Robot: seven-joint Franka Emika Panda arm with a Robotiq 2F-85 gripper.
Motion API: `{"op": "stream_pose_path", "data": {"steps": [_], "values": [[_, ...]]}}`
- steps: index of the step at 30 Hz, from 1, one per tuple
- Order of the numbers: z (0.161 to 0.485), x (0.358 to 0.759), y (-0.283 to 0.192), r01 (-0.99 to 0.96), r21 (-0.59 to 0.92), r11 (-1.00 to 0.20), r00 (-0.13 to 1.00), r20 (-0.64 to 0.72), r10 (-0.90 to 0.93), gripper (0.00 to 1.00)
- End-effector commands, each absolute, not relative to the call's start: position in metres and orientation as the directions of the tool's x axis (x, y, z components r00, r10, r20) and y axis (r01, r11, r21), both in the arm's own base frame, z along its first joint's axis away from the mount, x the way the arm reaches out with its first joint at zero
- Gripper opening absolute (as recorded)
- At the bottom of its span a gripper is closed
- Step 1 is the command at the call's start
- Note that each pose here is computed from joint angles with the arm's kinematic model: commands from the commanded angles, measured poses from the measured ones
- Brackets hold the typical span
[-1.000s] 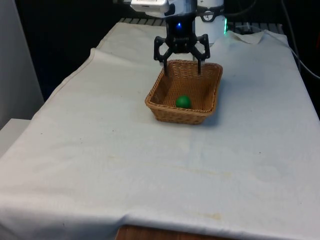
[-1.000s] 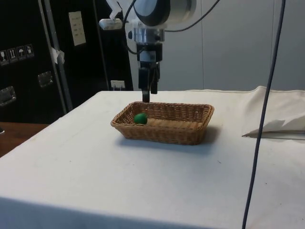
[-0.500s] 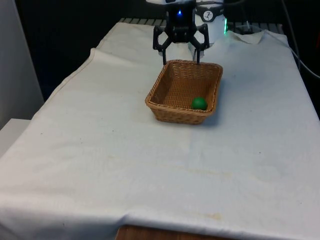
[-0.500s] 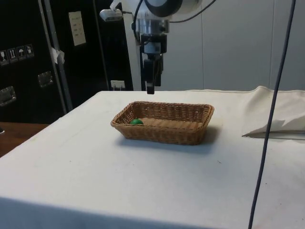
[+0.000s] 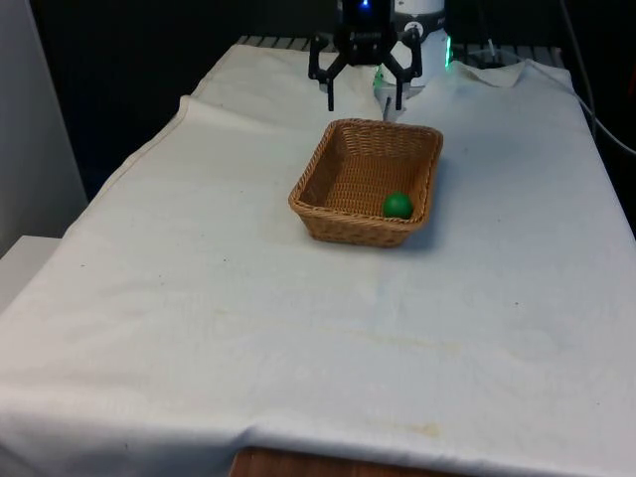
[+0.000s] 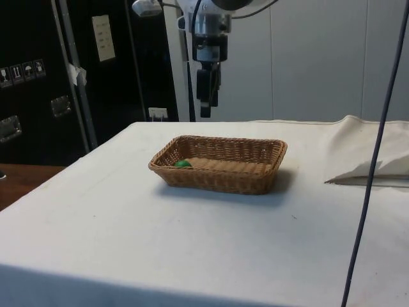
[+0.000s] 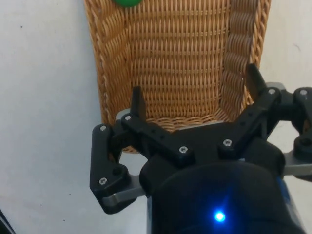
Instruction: Pick up the ball and place it into the basket.
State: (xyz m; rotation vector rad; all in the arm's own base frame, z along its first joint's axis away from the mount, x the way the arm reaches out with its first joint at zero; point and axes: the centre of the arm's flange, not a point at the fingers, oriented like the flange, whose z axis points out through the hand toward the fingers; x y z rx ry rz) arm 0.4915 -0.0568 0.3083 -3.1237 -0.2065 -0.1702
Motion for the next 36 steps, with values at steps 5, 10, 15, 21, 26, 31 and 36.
{"op": "stream_pose_path", "data": {"steps": [5, 10, 15, 21, 26, 31, 36], "values": [[0.31, 0.494, -0.054, 0.104, 0.008, -0.995, 0.99, 0.095, 0.105, 1.0], [0.311, 0.495, -0.049, 0.076, -0.003, -0.997, 0.993, 0.091, 0.075, 1.0], [0.311, 0.496, -0.047, 0.056, -0.007, -0.998, 0.994, 0.09, 0.055, 1.0], [0.312, 0.496, -0.044, 0.023, -0.013, -1.0, 0.996, 0.086, 0.022, 1.0], [0.315, 0.497, -0.04, -0.005, -0.018, -1.0, 0.996, 0.085, -0.006, 1.0], [0.316, 0.498, -0.037, -0.023, -0.021, -1.0, 0.996, 0.086, -0.025, 1.0], [0.322, 0.499, -0.031, -0.047, -0.028, -0.998, 0.995, 0.091, -0.049, 1.0]]}}
